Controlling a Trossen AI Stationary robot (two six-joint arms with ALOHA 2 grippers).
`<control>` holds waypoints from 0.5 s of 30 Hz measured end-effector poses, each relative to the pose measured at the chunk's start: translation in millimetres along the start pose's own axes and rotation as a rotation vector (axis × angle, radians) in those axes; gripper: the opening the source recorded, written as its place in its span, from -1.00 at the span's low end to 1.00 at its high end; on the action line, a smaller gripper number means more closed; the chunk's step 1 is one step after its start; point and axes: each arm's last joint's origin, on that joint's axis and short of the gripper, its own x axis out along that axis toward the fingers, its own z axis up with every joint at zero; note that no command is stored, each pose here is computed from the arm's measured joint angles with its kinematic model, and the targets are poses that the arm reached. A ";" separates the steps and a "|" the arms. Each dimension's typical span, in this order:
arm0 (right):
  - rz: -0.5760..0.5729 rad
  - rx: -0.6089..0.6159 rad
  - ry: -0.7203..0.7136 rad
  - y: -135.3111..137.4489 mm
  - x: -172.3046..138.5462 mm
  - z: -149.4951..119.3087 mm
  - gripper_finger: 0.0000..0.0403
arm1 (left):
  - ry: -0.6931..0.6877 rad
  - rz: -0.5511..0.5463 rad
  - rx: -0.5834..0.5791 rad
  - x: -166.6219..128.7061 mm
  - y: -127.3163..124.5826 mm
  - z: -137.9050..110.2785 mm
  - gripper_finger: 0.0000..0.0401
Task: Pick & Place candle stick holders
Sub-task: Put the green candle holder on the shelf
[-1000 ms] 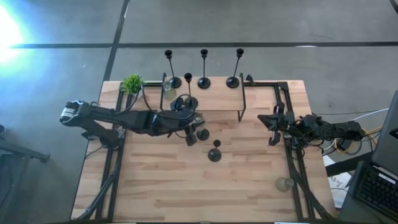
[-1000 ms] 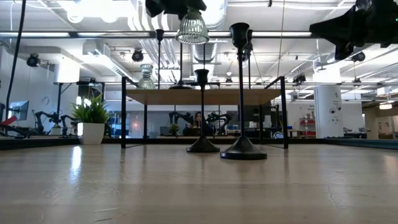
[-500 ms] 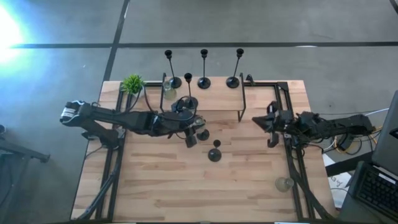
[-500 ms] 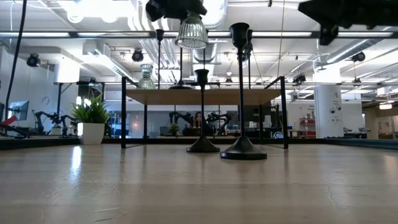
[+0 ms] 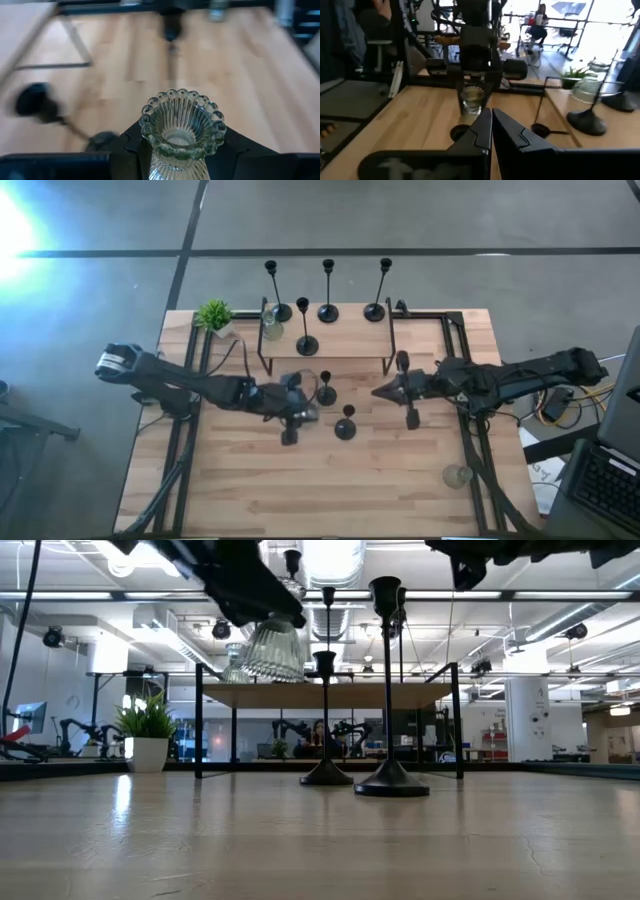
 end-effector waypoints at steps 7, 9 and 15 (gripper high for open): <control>0.010 0.084 0.028 0.5 -1.2 -10.1 -0.96 | -0.145 -0.089 0.083 6.7 -9.0 -45.8 -0.32; 0.009 0.090 0.016 0.4 -2.9 -8.7 -0.96 | -0.162 -0.076 0.083 7.6 -6.6 -57.2 -0.32; 0.010 0.026 0.012 0.4 -3.4 -8.1 -0.96 | -0.174 -0.124 0.110 7.9 -5.9 -63.1 -0.32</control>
